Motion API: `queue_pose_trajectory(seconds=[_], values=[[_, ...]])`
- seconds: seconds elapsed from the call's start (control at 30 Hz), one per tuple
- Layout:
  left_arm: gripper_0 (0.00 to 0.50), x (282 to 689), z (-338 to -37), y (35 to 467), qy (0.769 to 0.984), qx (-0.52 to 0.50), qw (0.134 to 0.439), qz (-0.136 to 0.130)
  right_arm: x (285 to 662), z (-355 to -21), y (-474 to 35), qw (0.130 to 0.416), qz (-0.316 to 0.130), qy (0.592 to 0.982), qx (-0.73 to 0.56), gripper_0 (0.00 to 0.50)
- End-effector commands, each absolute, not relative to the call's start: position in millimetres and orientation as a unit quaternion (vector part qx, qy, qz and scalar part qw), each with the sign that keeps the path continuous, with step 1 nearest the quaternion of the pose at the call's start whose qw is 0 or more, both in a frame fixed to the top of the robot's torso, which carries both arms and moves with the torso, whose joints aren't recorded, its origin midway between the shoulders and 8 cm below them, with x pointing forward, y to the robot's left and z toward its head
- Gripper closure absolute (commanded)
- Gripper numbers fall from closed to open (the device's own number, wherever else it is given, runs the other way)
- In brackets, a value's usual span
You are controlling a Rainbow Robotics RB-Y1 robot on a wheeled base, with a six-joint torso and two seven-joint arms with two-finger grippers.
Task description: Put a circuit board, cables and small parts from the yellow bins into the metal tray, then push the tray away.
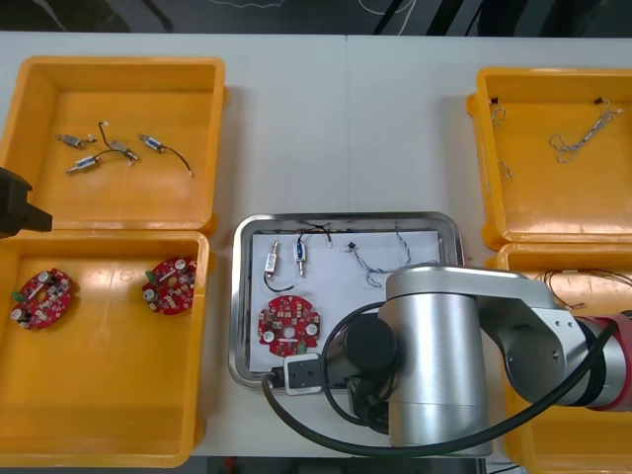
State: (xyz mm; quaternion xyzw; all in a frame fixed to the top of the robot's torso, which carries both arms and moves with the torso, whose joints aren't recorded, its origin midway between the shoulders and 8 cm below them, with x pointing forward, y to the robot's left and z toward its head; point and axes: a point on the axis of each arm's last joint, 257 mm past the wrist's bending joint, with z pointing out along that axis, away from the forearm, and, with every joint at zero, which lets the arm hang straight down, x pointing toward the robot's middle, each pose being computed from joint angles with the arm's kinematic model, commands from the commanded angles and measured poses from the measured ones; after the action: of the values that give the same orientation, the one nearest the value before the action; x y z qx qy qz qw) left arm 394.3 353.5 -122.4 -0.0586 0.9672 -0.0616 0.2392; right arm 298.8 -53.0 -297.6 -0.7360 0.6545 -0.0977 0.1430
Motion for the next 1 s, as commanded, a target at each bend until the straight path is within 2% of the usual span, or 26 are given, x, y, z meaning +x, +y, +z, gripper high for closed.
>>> queue_pose_trajectory(seconds=[0.03, 0.57, 1.0], values=[[0.0, 388.1, -110.6, 367.6, 0.967, -0.032, 0.251, -0.033, 288.0, -309.5, -36.0, 0.138, -0.081, 0.65, -0.743, 0.0], [0.0, 381.1, -118.5, 378.6, 0.97, -0.031, 0.239, -0.016, 279.3, -339.9, -28.0, 0.137, -0.071, 0.678, -0.719, 0.0], [0.0, 381.1, -118.4, 379.3, 0.97, -0.031, 0.239, -0.016, 287.6, -344.6, -39.6, 0.144, -0.092, 0.685, -0.708, 0.0]])
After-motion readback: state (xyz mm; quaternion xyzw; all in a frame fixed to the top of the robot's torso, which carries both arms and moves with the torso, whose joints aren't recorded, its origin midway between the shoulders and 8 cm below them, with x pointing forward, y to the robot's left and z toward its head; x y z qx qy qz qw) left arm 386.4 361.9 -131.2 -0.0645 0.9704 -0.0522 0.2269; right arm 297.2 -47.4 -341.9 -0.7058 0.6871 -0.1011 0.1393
